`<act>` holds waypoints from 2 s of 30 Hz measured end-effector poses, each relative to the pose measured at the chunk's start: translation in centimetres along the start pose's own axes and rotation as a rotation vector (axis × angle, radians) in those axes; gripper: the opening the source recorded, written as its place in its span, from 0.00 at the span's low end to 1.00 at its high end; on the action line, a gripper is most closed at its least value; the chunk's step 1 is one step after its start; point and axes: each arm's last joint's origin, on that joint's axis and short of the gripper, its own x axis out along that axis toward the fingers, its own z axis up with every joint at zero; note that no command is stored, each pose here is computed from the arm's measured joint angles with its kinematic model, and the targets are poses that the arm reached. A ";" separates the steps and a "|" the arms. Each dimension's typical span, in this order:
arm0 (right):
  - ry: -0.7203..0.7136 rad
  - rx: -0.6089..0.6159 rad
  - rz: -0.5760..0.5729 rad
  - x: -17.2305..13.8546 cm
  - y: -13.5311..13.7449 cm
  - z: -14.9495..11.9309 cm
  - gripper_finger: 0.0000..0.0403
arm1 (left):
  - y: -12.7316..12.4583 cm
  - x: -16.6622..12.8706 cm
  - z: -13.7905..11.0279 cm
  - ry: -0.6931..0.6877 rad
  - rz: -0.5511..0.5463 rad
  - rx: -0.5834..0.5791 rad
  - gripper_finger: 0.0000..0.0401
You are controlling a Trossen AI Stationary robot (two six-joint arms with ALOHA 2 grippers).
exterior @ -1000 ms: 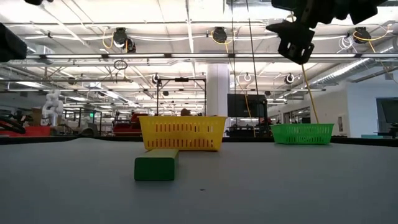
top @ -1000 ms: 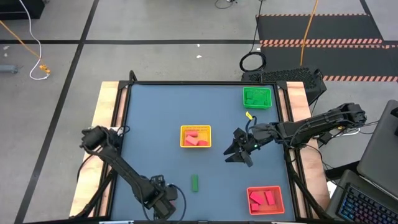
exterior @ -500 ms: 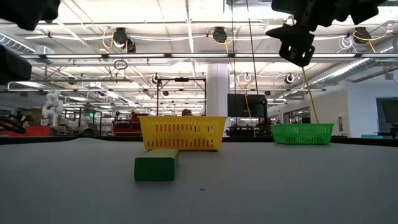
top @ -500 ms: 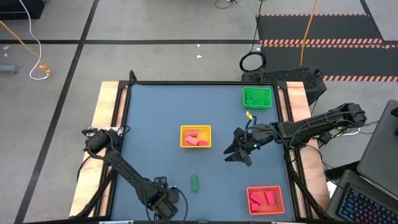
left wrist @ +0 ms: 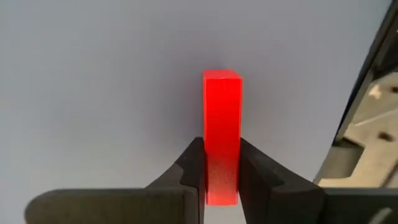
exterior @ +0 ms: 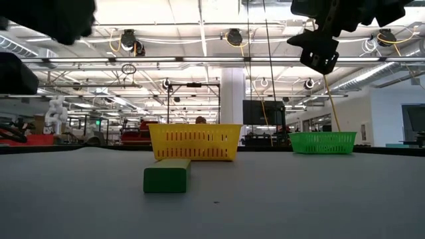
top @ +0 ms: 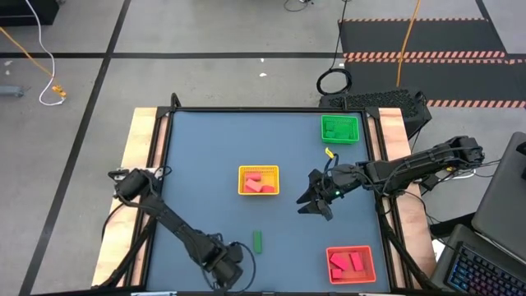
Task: Sort & place blocks by color
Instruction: Put the red block into the orange basket
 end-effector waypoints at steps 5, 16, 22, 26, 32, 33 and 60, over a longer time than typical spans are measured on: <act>-0.024 -0.008 0.026 0.0 0.2 0.2 0.55 | 1.1 -2.1 1.9 0.018 -0.079 -0.137 0.14; -0.424 -0.211 0.329 -1.5 3.4 3.7 0.55 | 3.5 -15.8 6.6 -0.589 -0.145 -0.306 0.14; -0.578 -0.202 0.291 -2.0 3.6 4.5 0.55 | 5.8 -20.8 8.6 -0.944 -0.142 -0.324 0.14; -0.635 -0.188 0.239 -2.1 3.5 4.7 0.55 | 7.1 -21.6 10.2 -1.016 -0.126 -0.302 0.14; -0.632 -0.180 0.226 -2.0 3.4 4.6 0.55 | 8.3 -22.1 11.8 -1.078 -0.122 -0.272 0.14; -0.641 -0.177 0.213 -2.0 3.4 4.7 0.55 | 8.4 -22.3 12.0 -1.090 -0.119 -0.263 0.14; -0.780 -0.173 0.074 -2.5 2.2 5.9 0.55 | 8.5 -22.1 12.7 -1.098 -0.174 -0.268 0.14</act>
